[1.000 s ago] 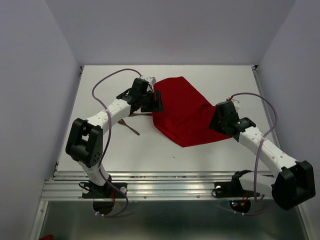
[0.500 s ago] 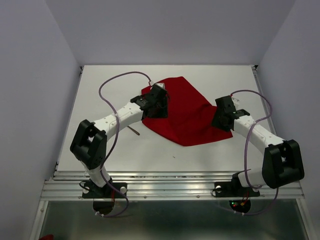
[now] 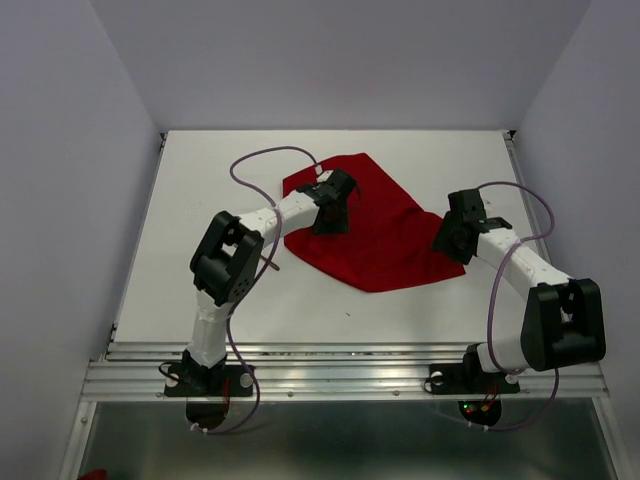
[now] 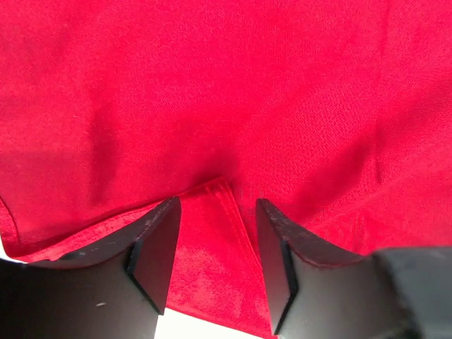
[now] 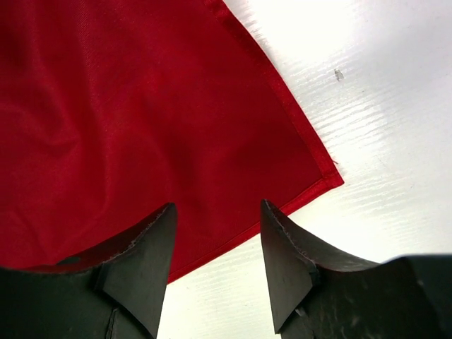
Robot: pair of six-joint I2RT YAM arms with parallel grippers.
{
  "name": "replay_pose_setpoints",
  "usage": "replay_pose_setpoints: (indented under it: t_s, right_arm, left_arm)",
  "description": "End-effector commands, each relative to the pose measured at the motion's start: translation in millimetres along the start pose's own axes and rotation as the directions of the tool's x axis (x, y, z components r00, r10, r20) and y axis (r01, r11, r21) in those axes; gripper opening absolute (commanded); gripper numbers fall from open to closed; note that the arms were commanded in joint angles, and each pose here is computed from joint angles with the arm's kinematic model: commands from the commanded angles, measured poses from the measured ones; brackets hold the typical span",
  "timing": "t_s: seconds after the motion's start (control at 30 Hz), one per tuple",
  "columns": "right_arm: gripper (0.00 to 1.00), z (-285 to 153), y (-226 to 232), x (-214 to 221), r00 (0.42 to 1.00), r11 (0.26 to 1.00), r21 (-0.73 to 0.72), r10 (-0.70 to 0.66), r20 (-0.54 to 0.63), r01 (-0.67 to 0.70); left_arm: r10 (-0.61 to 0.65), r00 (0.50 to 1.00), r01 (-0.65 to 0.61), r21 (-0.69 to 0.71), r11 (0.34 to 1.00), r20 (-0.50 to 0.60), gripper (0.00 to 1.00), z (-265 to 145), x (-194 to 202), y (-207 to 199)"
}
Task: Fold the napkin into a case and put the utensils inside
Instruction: Flatten out the crumpled napkin at the center of the board.
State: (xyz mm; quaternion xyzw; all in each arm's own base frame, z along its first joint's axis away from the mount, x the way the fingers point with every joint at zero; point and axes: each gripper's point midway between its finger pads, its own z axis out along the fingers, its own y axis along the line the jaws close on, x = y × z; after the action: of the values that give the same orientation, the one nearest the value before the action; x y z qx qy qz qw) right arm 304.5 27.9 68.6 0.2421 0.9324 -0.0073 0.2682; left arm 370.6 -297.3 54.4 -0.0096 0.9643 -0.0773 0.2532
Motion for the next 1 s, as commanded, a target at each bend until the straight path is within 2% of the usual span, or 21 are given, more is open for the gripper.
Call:
replay_pose_setpoints:
  t_s: [0.0, 0.17, 0.37, 0.5, 0.6, 0.7, 0.97]
  right_arm:
    - [0.57, -2.9, 5.3, -7.1, 0.999, 0.999, -0.039, -0.016, 0.032, 0.017]
    - [0.57, -3.7, 6.6, -5.7, 0.999, 0.999, -0.052, -0.015, 0.033, 0.017]
    - [0.58, -17.9, 21.5, -17.1, 0.998, 0.991, -0.131, -0.009, 0.061, 0.017]
    - [0.58, -15.9, 20.3, -14.6, 0.998, 0.992, -0.126, -0.015, 0.053, 0.021]
    - [0.58, -14.9, 18.1, -12.0, 0.999, 0.993, -0.12, -0.016, 0.05, 0.022]
    - [0.58, -12.6, 14.0, -9.2, 0.999, 0.994, -0.104, -0.021, 0.047, 0.026]
    - [0.58, -14.9, 6.6, -3.6, 0.998, 0.996, -0.083, -0.042, 0.037, 0.045]
  left_arm:
    - [0.0, 1.0, 0.001, -0.049, 0.999, 0.017, 0.56, -5.0, -2.3, -1.6]
    - [0.019, 1.0, -0.02, -0.067, 0.998, -0.011, 0.49, 8.4, 10.2, 0.2]
    - [0.046, 0.999, -0.048, -0.085, 0.995, -0.023, 0.47, 15.4, 17.9, -2.2]
    - [0.053, 0.998, -0.057, -0.117, 0.991, -0.036, 0.43, 24.1, 21.2, 3.0]
    - [0.058, 0.998, -0.061, -0.123, 0.991, -0.029, 0.31, 23.3, 18.7, 3.4]
    - [0.072, 0.997, -0.074, -0.106, 0.992, -0.023, 0.0, 19.5, 14.9, 0.4]
    - [0.119, 0.992, -0.118, -0.021, 0.993, 0.048, 0.0, -25.4, -9.6, -11.8]
